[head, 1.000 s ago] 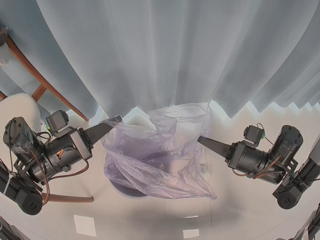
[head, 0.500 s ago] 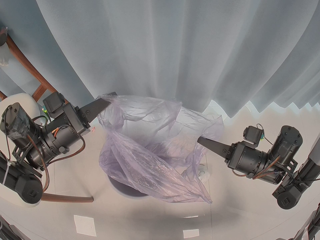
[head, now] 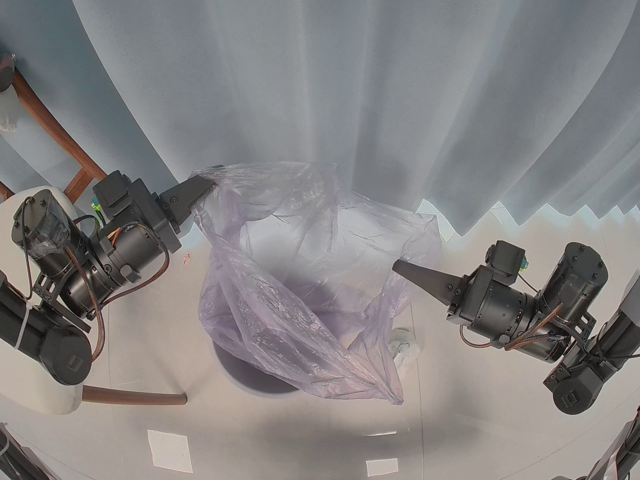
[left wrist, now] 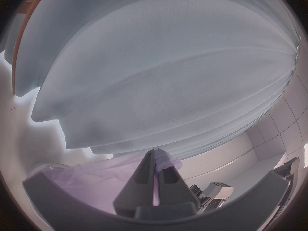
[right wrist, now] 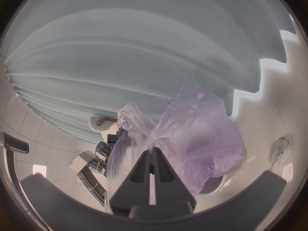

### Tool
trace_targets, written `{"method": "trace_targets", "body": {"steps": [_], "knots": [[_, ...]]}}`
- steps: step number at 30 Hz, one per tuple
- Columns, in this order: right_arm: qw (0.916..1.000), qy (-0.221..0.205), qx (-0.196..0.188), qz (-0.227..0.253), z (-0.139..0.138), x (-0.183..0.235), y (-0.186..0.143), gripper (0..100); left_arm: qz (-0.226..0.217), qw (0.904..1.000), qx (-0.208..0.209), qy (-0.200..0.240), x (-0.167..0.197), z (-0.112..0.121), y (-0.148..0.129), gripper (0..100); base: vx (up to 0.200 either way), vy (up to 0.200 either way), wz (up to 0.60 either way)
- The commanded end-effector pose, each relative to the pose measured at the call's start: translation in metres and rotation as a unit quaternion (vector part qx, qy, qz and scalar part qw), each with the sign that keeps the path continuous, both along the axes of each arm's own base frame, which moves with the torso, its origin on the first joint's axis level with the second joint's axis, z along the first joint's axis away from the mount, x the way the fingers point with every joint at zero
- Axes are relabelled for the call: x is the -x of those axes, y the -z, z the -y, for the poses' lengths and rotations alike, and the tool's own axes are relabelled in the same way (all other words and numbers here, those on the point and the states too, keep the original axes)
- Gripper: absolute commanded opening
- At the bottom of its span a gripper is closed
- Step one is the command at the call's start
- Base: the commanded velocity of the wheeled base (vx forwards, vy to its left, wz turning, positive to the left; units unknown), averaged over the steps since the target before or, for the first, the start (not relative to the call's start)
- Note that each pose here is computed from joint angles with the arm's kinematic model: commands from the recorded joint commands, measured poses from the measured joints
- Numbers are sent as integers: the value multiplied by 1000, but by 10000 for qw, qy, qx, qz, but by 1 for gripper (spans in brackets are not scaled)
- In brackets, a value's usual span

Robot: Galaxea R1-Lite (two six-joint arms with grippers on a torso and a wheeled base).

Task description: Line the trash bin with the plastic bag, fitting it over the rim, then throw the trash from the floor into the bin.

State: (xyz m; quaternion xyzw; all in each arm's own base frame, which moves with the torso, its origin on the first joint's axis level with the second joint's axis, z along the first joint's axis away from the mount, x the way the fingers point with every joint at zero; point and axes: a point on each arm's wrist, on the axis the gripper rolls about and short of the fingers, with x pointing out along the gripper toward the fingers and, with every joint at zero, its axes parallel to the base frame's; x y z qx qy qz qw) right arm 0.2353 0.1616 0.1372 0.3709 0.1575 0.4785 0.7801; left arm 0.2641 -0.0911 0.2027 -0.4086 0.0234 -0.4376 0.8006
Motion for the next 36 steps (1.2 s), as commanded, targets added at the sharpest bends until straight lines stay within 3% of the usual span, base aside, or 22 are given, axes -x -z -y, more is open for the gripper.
{"method": "trace_targets", "body": {"steps": [1, 10, 17, 27, 29, 36], "knots": [[9999, -22, -51, 92, 0, 2, -4, 0, 105, 9999, 11, -60, 2, -3, -5, 0, 0, 0, 0], [10000, 2, 23, -11, -8, -13, -6, 0, 336, 9983, -176, -432, -7, -19, -7, 0, 0, 0, 0], [9995, 172, 154, -201, -13, -41, -21, 0, 428, 9942, -753, -632, -12, -18, 5, 0, 0, 0, 0], [9988, 427, 198, -101, -29, -107, -12, 0, 67, 9900, -1149, -815, -38, -21, 42, 0, 0, 0, 0], [9987, 419, 237, -154, -31, -109, -10, 0, 23, 9892, -1207, -825, -39, -21, 47, 0, 0, 0, 0], [9982, -90, 427, -399, -69, -93, 10, 0, 15, 9748, -1997, -993, -42, -27, 79, 0, 0, 0, 0]]}}
